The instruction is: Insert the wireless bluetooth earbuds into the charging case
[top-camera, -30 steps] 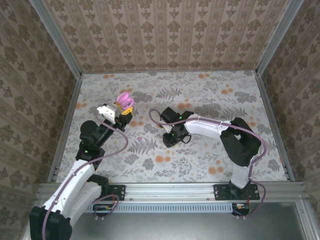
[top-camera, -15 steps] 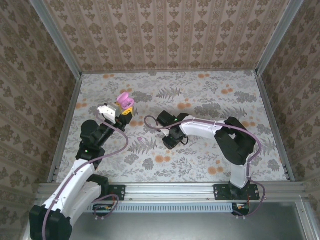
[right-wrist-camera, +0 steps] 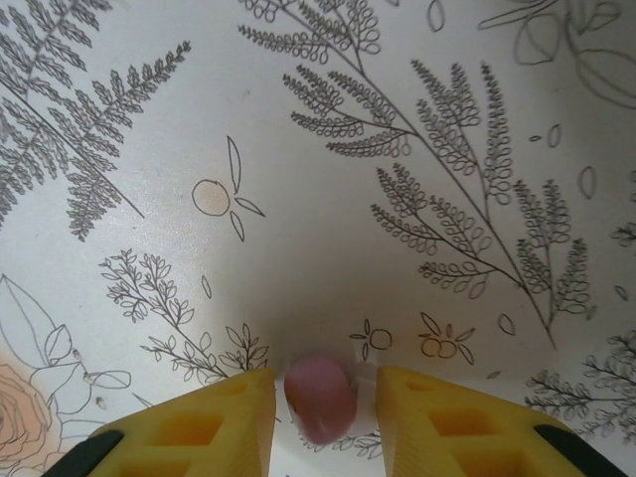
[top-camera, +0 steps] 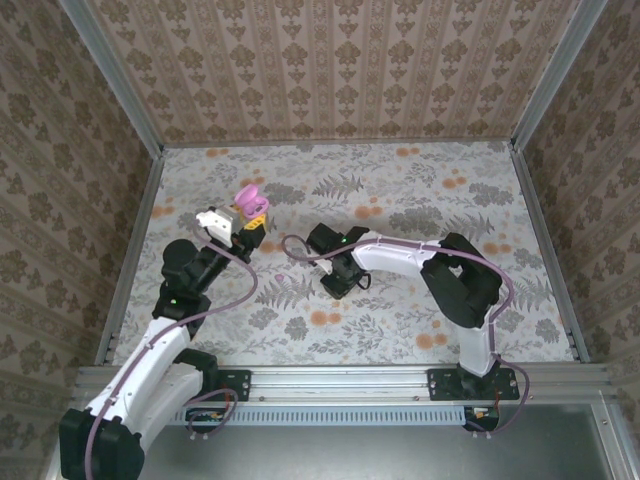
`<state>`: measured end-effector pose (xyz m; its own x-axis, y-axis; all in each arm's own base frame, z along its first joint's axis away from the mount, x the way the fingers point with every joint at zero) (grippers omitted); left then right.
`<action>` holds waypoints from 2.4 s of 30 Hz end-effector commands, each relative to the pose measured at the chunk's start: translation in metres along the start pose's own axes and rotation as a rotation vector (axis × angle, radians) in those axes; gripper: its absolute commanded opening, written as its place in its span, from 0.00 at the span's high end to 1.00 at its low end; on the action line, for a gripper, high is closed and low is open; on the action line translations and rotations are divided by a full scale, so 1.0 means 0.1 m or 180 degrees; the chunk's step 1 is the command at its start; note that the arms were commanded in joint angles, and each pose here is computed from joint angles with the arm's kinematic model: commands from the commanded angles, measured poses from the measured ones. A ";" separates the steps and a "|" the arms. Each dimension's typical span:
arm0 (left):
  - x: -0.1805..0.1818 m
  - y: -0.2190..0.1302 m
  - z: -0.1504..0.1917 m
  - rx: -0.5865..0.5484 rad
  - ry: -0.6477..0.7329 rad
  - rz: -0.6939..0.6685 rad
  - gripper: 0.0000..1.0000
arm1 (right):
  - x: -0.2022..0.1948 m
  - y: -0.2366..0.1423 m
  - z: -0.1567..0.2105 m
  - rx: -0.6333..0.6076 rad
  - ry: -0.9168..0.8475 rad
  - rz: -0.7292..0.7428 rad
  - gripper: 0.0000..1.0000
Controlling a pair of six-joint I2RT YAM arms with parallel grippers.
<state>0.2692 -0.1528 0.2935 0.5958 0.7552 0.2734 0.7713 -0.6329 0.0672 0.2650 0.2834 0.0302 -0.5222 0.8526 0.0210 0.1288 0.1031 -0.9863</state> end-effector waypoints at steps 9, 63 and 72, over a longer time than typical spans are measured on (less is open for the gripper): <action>0.03 0.01 -0.22 -0.0183 0.0071 -0.0009 0.59 | -0.12 0.08 0.15 0.0171 -0.0020 0.0265 0.68; 0.02 0.03 -0.20 -0.0172 0.0050 0.0022 0.59 | -0.07 0.12 -0.11 0.0208 0.0906 0.0243 0.70; -0.01 0.09 -0.18 -0.0145 0.0005 0.0097 0.59 | -0.07 -0.14 -0.23 -0.0020 0.1084 -0.0069 0.74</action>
<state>0.2742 -0.1575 0.2832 0.6149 0.7440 0.2615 0.7648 -0.6435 0.0324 0.2795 0.2917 0.0275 -0.2547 0.9662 0.0406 0.0957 0.0669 -0.9932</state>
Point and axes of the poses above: each hand's point on the last joint's axis, 136 mm out from that joint toward the fingers, its own y axis out along the fingers, its own x axis along the line the jaws close on, z = x × y, the point moved 1 cm from there along -y, back along the fingers, and after that the axes turned 14 degrees about y, right-handed, at the moved point
